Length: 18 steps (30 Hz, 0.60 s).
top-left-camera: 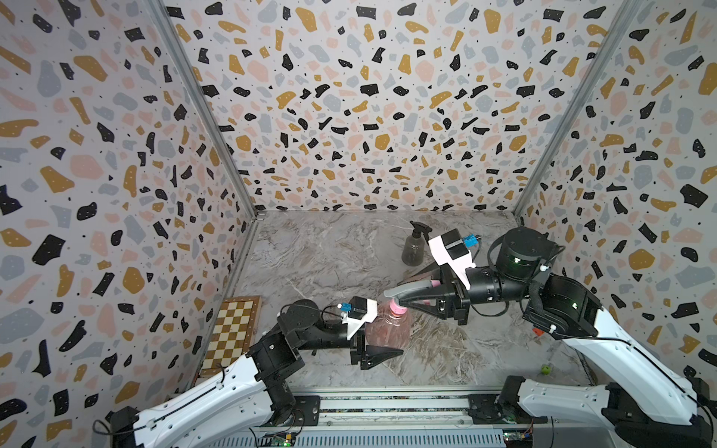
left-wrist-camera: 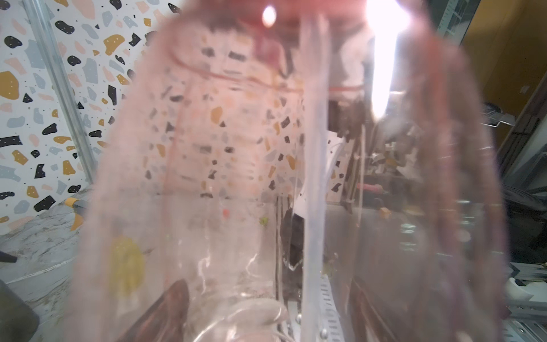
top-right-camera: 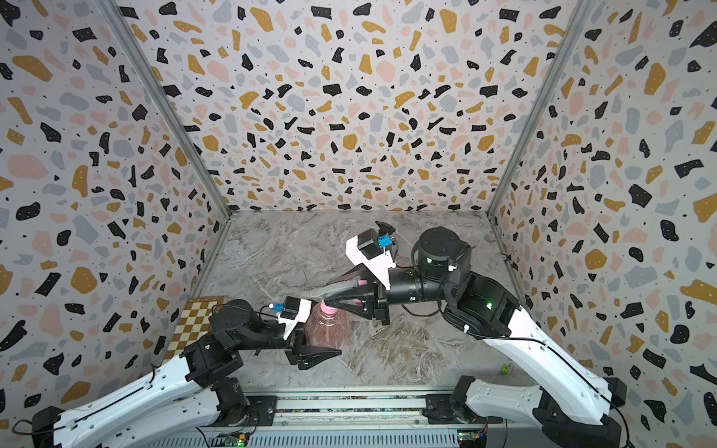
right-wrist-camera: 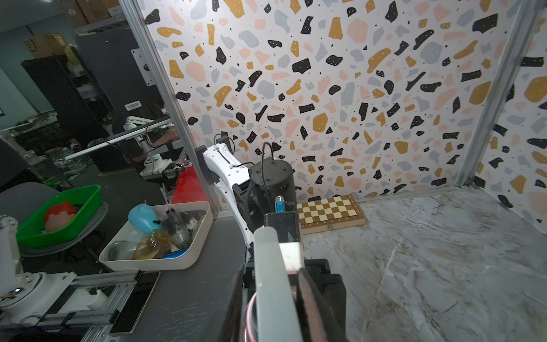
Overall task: Attach spray nozzles to spray bottles
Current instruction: Screw the spray nozzle on the spray bottle.
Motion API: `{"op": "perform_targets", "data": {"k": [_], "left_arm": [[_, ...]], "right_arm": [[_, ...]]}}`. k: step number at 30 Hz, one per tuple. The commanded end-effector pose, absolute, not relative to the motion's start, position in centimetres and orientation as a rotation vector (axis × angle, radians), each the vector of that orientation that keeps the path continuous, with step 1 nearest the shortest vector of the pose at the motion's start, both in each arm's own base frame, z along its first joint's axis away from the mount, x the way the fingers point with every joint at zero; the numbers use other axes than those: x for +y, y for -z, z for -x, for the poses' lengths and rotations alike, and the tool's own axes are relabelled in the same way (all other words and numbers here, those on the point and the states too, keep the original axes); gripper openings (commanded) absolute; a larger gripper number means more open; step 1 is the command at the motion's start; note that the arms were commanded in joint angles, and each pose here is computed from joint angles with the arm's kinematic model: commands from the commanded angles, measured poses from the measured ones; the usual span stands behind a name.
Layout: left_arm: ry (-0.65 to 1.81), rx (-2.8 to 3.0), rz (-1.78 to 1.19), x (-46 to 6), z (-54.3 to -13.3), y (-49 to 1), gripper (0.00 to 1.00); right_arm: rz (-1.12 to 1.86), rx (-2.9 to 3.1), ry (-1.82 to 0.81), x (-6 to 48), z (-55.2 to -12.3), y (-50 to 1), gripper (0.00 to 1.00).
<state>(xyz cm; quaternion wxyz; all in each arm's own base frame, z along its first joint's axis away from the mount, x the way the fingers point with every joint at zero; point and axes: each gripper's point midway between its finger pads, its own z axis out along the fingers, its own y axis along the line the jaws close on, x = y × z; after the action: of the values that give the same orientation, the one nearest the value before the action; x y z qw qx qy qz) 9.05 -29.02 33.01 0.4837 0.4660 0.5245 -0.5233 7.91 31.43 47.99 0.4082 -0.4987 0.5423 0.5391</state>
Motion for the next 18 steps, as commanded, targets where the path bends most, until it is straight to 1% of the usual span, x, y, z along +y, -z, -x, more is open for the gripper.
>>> {"op": "perform_targets", "data": {"k": [1, 4, 7, 18], "left_arm": [[1.219, 1.224, -1.076, -28.5, -9.9, -35.5, 0.0], [1.192, 1.243, -1.059, -28.5, -10.4, -35.5, 0.0], [1.171, 1.25, -1.038, -28.3, -10.8, -35.5, 0.0], [1.108, 1.285, -0.993, -28.0, -11.9, -35.3, 0.0]], "right_arm": [[1.238, 1.407, -1.278, 31.8, -8.2, -48.0, 0.29], [1.243, 1.459, -1.229, 32.4, -8.3, -47.3, 0.25], [1.229, 1.501, -1.198, 32.8, -8.7, -46.7, 0.24], [1.042, 1.725, -1.087, 34.0, -11.7, -44.4, 0.24]]}}
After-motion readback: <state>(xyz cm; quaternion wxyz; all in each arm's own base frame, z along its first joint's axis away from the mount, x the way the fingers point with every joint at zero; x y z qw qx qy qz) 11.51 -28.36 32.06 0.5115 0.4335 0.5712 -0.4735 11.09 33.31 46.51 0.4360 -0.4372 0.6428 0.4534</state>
